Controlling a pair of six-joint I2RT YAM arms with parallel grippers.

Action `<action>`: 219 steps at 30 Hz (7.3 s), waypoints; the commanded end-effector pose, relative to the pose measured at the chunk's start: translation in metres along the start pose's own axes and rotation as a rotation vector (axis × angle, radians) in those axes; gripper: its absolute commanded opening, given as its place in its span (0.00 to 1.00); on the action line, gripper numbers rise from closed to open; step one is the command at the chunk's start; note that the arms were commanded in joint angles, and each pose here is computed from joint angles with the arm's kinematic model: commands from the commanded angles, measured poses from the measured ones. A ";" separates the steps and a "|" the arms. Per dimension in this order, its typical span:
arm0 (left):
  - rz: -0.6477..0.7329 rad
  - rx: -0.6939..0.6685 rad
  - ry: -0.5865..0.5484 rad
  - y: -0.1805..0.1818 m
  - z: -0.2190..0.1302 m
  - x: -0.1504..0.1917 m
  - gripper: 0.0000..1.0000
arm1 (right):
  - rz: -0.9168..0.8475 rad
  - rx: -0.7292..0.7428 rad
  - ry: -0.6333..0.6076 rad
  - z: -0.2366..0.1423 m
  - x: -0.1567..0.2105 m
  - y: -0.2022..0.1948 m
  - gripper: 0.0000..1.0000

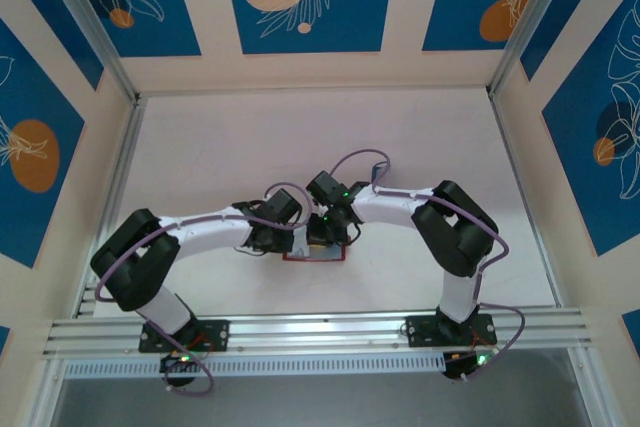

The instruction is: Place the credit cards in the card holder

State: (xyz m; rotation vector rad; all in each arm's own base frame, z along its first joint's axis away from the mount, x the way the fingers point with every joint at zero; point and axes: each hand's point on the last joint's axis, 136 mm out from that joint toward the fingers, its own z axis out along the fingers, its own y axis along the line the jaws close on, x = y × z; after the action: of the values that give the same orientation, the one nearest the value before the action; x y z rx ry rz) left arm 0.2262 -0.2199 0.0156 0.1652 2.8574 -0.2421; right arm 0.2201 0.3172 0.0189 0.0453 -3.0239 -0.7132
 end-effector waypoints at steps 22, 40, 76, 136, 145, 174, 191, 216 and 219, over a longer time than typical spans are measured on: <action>0.015 0.140 -0.065 -0.047 -0.059 -0.039 0.15 | -0.141 0.024 -0.158 -0.070 -0.030 -0.027 0.17; 0.000 0.089 0.075 -0.024 0.013 -0.010 0.10 | -0.118 0.169 -0.077 -0.028 -0.029 -0.040 0.15; -0.033 0.043 0.037 -0.004 0.007 0.000 0.10 | -0.058 0.231 0.011 -0.009 -0.021 -0.054 0.07; 0.488 0.128 -0.158 -0.080 -0.036 0.005 0.31 | 0.027 -0.033 0.154 0.017 -0.020 -0.017 0.07; 0.451 0.056 -0.137 -0.072 -0.024 0.002 0.00 | -0.026 -0.062 0.077 -0.012 -0.029 -0.002 0.08; 0.118 0.062 -0.253 -0.038 -0.029 0.007 0.00 | 0.062 -0.095 -0.044 -0.059 -0.029 -0.010 0.03; 0.007 -0.052 -0.351 -0.007 -0.046 -0.003 0.00 | 0.055 -0.026 0.064 -0.014 -0.013 -0.003 0.00; 0.148 -0.047 -0.402 -0.005 -0.084 -0.035 0.21 | 0.027 0.057 0.090 -0.006 -0.028 -0.038 0.00; 0.187 -0.004 -0.361 -0.024 -0.071 -0.038 0.21 | 0.014 0.032 0.090 -0.010 -0.039 -0.043 0.00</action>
State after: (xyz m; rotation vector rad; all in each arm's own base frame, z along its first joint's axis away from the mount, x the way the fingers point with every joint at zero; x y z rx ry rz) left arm 0.2383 -0.2039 0.0966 0.1888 2.4657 -0.1059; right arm 0.2548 0.2950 0.0210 0.0403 -2.9477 -0.7270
